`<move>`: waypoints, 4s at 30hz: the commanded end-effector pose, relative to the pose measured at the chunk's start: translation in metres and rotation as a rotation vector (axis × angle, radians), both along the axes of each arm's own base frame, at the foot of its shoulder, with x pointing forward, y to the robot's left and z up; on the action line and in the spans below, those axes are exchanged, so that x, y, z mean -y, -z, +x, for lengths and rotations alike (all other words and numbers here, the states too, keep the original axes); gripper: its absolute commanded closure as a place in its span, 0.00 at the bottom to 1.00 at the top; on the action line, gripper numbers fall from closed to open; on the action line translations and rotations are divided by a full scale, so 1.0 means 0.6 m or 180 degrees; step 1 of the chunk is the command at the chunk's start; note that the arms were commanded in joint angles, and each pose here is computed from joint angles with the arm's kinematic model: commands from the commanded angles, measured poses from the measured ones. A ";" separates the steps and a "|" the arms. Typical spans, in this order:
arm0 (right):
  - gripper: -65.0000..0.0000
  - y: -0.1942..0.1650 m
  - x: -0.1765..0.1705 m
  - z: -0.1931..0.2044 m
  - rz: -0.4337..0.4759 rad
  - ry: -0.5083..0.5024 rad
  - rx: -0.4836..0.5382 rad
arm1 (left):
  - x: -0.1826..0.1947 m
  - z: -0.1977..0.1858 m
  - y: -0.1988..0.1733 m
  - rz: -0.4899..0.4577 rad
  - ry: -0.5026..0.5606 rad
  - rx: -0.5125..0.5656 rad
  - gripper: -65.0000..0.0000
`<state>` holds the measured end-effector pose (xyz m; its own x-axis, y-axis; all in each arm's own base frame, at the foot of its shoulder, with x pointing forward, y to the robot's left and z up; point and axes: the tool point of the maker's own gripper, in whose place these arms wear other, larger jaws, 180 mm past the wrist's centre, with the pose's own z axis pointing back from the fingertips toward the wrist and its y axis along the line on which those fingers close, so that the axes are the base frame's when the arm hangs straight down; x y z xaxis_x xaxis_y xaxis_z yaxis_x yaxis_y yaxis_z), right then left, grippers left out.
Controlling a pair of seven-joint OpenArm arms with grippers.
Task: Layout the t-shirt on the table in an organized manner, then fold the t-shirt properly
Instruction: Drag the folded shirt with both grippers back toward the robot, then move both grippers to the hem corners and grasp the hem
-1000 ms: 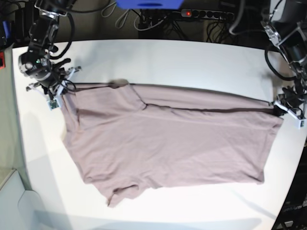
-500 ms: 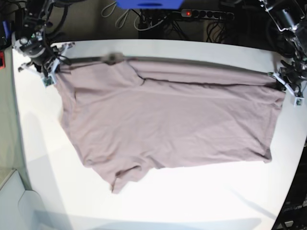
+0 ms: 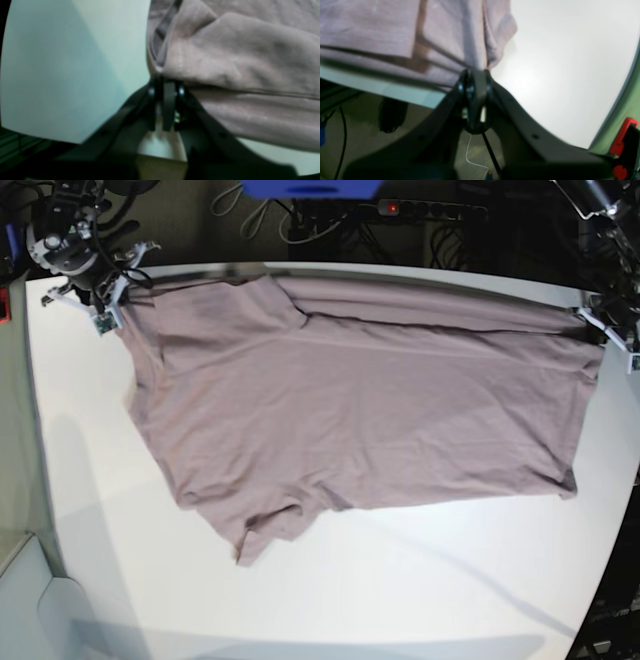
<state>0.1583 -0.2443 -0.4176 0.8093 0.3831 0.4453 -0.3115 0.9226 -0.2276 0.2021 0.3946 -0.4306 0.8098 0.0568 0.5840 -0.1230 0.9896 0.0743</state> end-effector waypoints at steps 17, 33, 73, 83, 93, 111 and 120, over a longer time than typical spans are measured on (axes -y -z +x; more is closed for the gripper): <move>0.62 -0.018 0.024 -0.007 -0.0202 0.0008 0.0013 | -0.016 -0.033 0.006 0.0123 -0.0070 -0.0220 0.55; 0.56 -0.066 0.062 0.012 -0.0404 0.0159 0.0265 | -0.053 -0.037 -0.018 0.0154 -0.0363 -0.0045 0.50; 0.47 -0.071 -0.131 0.487 0.1174 -0.0197 0.0971 | -0.082 0.002 -0.095 0.0020 -0.0757 0.0483 0.20; 0.58 -0.028 -0.138 0.477 0.1406 -0.0146 0.0957 | -0.094 0.022 -0.116 0.0063 -0.0756 0.0596 0.20; 1.00 -0.011 -0.124 0.468 0.1403 -0.0104 0.0887 | -0.122 0.083 -0.182 0.0156 -0.0760 0.0950 0.20; 1.00 0.022 -0.095 0.424 0.1279 -0.0054 0.0751 | -0.045 0.314 -0.180 -0.0520 -0.0215 0.1518 0.20; 1.00 0.040 -0.082 0.402 0.1235 -0.0025 0.0657 | -0.015 0.376 -0.113 -0.0645 -0.0401 0.1515 0.20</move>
<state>0.4070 -0.1842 -0.4330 0.6412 0.1074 0.7598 -0.3006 0.9462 0.1200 0.4147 0.3917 -0.3905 0.5019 0.2989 0.8116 -0.2232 0.9514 -0.2123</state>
